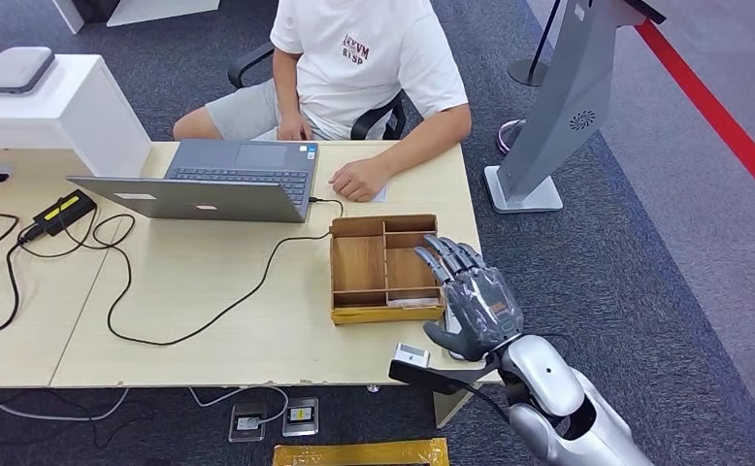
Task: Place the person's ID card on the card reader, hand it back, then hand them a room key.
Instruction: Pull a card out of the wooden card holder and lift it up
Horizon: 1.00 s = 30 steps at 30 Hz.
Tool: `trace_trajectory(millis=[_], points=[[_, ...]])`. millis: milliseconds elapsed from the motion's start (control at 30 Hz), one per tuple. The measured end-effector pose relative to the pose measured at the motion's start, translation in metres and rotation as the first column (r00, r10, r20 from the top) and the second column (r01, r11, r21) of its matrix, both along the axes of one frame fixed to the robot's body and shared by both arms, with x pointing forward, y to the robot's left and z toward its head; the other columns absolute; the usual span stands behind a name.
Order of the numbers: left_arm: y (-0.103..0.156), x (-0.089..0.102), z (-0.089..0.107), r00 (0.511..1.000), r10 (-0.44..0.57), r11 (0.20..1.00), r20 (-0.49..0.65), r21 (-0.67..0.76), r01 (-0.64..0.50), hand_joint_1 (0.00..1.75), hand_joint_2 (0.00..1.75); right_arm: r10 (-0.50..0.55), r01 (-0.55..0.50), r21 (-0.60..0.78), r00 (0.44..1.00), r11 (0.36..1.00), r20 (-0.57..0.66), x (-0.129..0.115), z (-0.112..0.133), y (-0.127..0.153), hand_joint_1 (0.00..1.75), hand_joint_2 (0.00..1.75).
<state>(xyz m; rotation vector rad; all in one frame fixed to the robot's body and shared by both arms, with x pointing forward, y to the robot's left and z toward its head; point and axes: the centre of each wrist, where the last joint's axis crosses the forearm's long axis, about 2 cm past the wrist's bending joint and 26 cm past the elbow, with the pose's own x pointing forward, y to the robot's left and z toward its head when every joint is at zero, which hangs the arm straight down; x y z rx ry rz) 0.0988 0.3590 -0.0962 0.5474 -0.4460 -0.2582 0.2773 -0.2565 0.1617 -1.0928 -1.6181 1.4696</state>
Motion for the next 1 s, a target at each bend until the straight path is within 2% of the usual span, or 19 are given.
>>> trace_trajectory(millis=[467,833,1000], points=[[-0.001,0.001,0.0,1.0,0.0,1.0,0.001,-0.003,0.0,0.0,1.75,0.027,-0.02,0.069,0.995,0.997,-0.094,0.007,-0.034,0.018,0.0,1.75],[-0.001,0.001,0.0,1.0,0.004,1.0,0.002,-0.003,-0.004,0.0,1.75,0.023,-0.012,0.091,0.992,0.996,-0.128,0.016,-0.048,0.026,0.0,1.75],[-0.001,0.001,0.0,1.0,0.007,1.0,0.002,-0.004,-0.007,0.0,1.75,0.04,-0.021,0.154,0.992,0.988,-0.122,0.026,-0.055,0.026,0.0,1.75]])
